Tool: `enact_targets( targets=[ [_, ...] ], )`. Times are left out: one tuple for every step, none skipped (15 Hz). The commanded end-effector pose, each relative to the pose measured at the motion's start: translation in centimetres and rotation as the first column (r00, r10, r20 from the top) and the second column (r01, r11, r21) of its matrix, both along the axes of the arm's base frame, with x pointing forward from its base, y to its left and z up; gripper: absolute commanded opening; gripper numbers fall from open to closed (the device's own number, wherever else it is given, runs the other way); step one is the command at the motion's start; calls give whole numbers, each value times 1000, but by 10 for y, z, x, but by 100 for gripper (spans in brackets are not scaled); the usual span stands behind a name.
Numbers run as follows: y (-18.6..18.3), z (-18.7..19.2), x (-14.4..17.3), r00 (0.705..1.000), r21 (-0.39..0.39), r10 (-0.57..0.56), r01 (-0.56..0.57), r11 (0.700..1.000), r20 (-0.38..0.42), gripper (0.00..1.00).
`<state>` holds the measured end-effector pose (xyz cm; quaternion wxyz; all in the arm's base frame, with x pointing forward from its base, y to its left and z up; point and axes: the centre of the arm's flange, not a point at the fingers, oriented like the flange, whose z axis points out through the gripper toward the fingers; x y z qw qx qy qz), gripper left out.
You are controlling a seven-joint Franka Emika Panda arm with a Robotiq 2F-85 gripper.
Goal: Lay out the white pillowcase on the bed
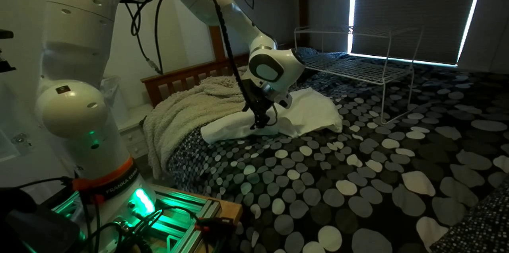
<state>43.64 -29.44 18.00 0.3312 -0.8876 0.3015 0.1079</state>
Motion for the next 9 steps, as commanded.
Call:
enact_targets(
  targets=[
    [1, -12, -9, 1000, -62, 4, -3, 998, 14, 100],
    [0, -16, -6, 999, -76, -12, 15, 997, 44, 100],
    [-1, -19, -2, 997, -91, -25, 32, 995, 78, 100],
    [-2, -22, 2, 993, -117, -35, 49, 992, 114, 100],
    [-2, -24, 5, 990, -127, -41, 58, 990, 134, 100],
    [-1, -26, 7, 987, -140, -46, 68, 988, 155, 100],
    [0, -27, 9, 983, -144, -53, 78, 986, 175, 100],
    [1, -27, 11, 979, -146, -60, 90, 985, 195, 86],
    [2, -28, 13, 976, -148, -66, 98, 984, 209, 74]
  ],
)
